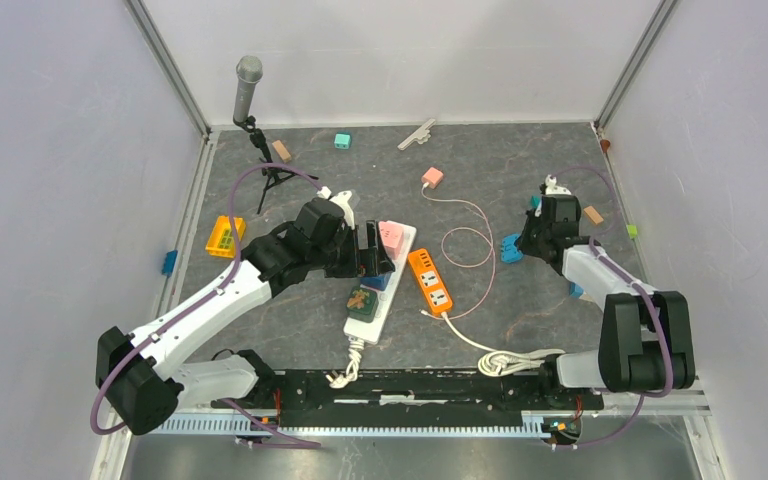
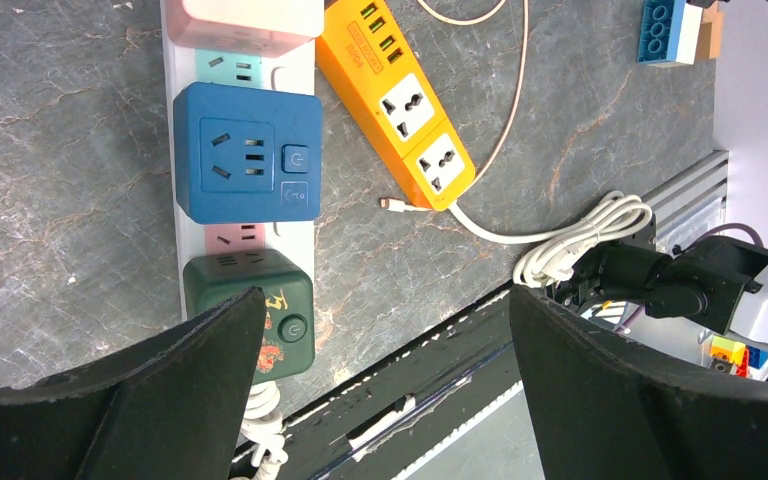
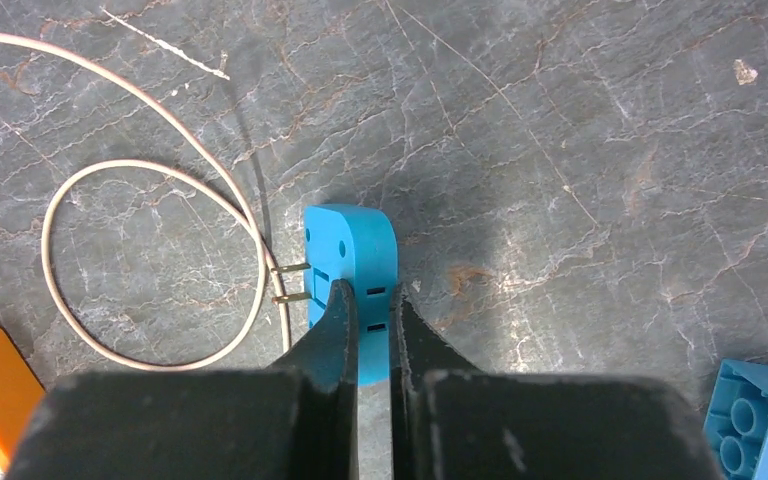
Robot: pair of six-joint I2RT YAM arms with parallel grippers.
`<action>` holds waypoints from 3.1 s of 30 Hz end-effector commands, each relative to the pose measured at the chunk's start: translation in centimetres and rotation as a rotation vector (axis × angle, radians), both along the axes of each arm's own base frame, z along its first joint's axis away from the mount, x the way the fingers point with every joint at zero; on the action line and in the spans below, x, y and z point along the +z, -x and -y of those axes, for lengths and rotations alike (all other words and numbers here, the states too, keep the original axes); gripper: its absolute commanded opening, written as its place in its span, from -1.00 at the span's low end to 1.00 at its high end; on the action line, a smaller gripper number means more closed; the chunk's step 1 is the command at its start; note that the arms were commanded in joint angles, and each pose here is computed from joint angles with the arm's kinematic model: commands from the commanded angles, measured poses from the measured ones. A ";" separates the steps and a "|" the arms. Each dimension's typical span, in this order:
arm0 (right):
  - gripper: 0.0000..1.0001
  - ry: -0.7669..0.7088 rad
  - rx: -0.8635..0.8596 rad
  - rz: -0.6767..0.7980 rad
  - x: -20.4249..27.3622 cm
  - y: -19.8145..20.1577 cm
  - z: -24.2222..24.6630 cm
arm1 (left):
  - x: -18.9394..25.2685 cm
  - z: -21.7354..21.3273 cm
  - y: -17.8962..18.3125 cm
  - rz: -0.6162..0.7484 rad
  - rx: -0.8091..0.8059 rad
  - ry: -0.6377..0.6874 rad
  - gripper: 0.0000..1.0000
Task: Insert the plug
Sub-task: Pick up the plug from the center of the board.
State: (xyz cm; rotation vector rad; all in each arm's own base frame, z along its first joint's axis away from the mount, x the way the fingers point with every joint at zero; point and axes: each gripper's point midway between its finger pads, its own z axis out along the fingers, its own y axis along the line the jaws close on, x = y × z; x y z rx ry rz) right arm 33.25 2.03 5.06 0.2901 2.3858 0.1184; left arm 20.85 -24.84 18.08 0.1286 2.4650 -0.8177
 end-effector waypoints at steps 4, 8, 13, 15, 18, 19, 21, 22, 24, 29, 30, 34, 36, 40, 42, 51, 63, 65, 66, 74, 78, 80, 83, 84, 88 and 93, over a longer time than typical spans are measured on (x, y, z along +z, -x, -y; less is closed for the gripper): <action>-1.00 0.025 0.047 -0.153 -2.5 3.9 0.0 | 1.0 0.2 -0.9 0.053 0.003 0.017 0.95; -1.00 0.005 0.077 -0.142 -2.0 3.8 -0.5 | 0.9 0.2 -0.9 0.052 0.003 0.018 0.95; -1.00 -0.072 0.138 -0.097 -0.6 3.4 -2.3 | 1.0 0.3 -0.9 0.052 -0.003 0.023 0.95; -1.00 -0.113 0.164 -0.077 0.0 3.4 -3.1 | 1.2 0.4 -0.9 0.057 -0.001 0.031 0.95; -1.00 -0.171 0.204 -0.049 1.2 3.3 -4.3 | 1.5 0.8 -1.0 0.059 -0.005 0.056 0.95; -1.00 -0.189 0.217 -0.042 1.7 3.4 -4.7 | 1.7 1.0 -1.0 0.058 -0.006 0.070 0.95; -1.00 -0.228 0.244 -0.017 2.9 3.3 -5.5 | 1.8 1.6 -1.0 0.052 -0.012 0.095 0.95; -1.00 -0.248 0.259 -0.006 3.5 3.3 -6.0 | 1.9 1.9 -1.1 0.050 -0.014 0.112 0.95; -1.00 -0.285 0.295 0.033 5.2 3.2 -6.9 | 2.3 2.4 -1.2 0.048 -0.019 0.144 0.95; -1.00 -0.405 0.502 0.144 11.2 4.1 -12.8 | 4.0 5.3 -1.5 0.025 -0.064 0.288 0.93; -1.00 -0.419 0.533 0.166 12.2 4.3 -13.8 | 4.2 5.8 -1.5 0.021 -0.070 0.310 0.92; -1.00 -0.473 0.672 0.214 15.5 5.9 -17.8 | 4.5 7.6 -1.7 -0.011 -0.096 0.383 0.87; -1.00 -0.509 0.717 0.232 16.9 6.5 -19.2 | 4.4 8.4 -1.7 -0.020 -0.109 0.383 0.86; -1.00 -0.582 0.769 0.266 19.1 7.4 -20.7 | 3.7 9.1 -2.0 -0.032 -0.108 0.378 0.84; -1.00 -0.598 0.787 0.269 19.6 7.7 -21.1 | 3.5 9.4 -2.1 -0.037 -0.103 0.392 0.83; -1.00 -0.606 0.799 0.268 19.9 7.9 -21.5 | 3.7 10.6 -2.2 -0.046 -0.130 0.462 0.26; -0.77 -0.666 0.815 0.240 18.6 8.3 -22.2 | 4.5 9.5 -0.9 -0.002 -0.143 0.513 -0.96; -0.45 -0.711 0.836 0.242 18.5 8.7 -22.6 | 5.1 9.4 -0.6 0.017 -0.155 0.529 -0.96; -0.25 -0.736 0.842 0.250 18.7 8.9 -22.8 | 5.4 9.3 -0.5 0.026 -0.161 0.534 -0.96; 0.89 -0.740 0.848 0.250 18.5 9.2 -22.8 | 7.5 8.1 -0.4 0.132 -0.151 0.552 -0.96; 0.77 -0.815 0.883 0.259 19.4 10.1 -23.3 | 9.4 7.5 -0.3 0.199 -0.139 0.600 -0.96; 0.61 -0.862 0.911 0.280 20.2 10.7 -23.6 | 10.2 7.4 -0.1 0.221 -0.144 0.621 -0.96; 0.28 -0.925 0.941 0.289 21.2 11.5 -23.8 | 11.5 7.5 0.2 0.251 -0.169 0.659 -0.96; -0.02 -0.953 0.957 0.303 21.7 11.8 -24.0 | 11.7 7.5 0.4 0.257 -0.181 0.668 -0.96; -1.00 -1.028 0.996 0.328 23.1 12.6 -24.2 | 12.2 7.6 0.8 0.282 -0.216 0.686 -0.96; -1.00 -1.057 1.025 0.325 23.9 13.1 -24.3 | 12.0 6.8 1.5 0.353 -0.252 0.668 -0.94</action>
